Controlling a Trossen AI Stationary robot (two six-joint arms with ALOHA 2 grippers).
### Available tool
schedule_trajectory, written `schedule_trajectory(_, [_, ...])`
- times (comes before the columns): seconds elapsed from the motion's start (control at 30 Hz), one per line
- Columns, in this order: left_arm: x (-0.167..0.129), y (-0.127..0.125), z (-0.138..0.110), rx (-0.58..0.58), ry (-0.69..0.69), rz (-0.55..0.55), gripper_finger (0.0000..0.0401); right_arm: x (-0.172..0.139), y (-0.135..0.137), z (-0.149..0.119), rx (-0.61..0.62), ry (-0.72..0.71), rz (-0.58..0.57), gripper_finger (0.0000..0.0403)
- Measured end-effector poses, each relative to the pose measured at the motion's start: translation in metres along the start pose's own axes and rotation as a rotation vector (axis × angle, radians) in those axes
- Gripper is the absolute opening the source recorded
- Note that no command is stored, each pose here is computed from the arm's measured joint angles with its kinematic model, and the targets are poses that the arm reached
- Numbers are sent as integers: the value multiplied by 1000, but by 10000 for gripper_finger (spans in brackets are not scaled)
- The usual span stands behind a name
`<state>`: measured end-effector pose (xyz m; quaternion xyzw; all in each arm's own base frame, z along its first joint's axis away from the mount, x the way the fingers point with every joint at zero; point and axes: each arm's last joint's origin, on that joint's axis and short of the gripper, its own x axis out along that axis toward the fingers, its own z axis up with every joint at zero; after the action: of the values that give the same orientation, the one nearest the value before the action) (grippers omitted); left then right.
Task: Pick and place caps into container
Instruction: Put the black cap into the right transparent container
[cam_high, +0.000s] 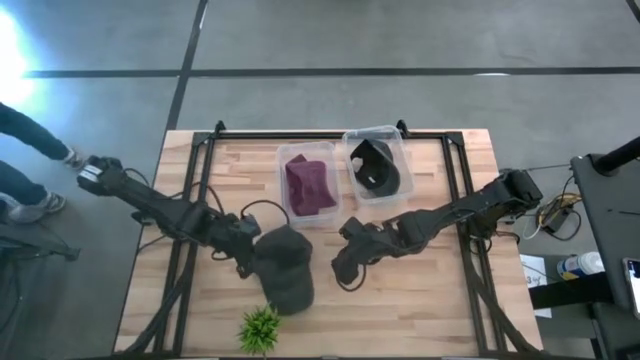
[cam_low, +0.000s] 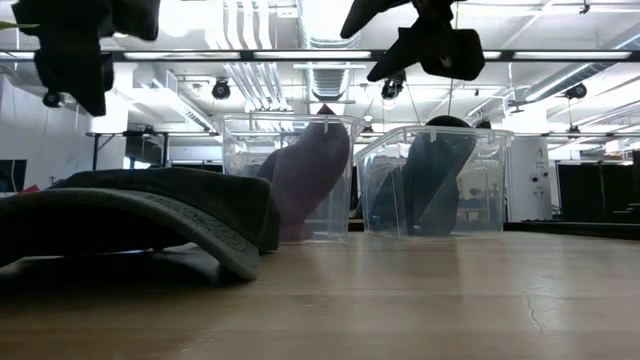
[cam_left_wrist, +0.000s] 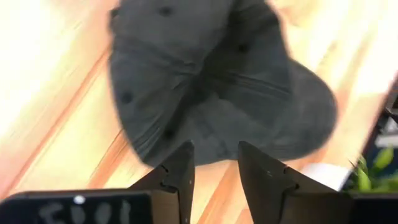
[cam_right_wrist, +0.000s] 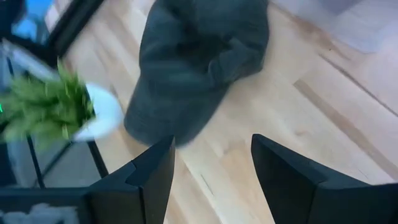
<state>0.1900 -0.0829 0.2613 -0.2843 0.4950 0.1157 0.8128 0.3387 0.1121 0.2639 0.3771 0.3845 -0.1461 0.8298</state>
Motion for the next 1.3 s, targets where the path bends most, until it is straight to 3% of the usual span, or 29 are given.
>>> schedule_trajectory(0.17, [13,-10,0,163,15,-109,139,0,-2,-9,-80,131,19,208])
schedule_trajectory(0.33, [46,-4,-13,216,178,-122,133,5,-11,-19,-68,169,-27,208])
schedule_trajectory(0.53, [84,18,-28,212,203,1,126,10,-17,-24,-15,167,-58,208])
schedule_trajectory(0.7, [94,46,-31,158,136,223,126,9,-17,-25,-14,154,-63,208])
schedule_trajectory(0.9, [68,77,-33,0,102,593,126,9,-17,-25,2,132,-75,208])
schedule_trajectory(1.03, [29,80,-32,-117,46,703,125,9,-17,-25,1,132,-75,208])
schedule_trajectory(1.13, [2,75,-29,-255,-65,649,125,9,-17,-24,-2,132,-75,208])
schedule_trajectory(1.3, [-22,63,-31,-541,-160,391,125,9,-17,-24,-5,133,-76,208])
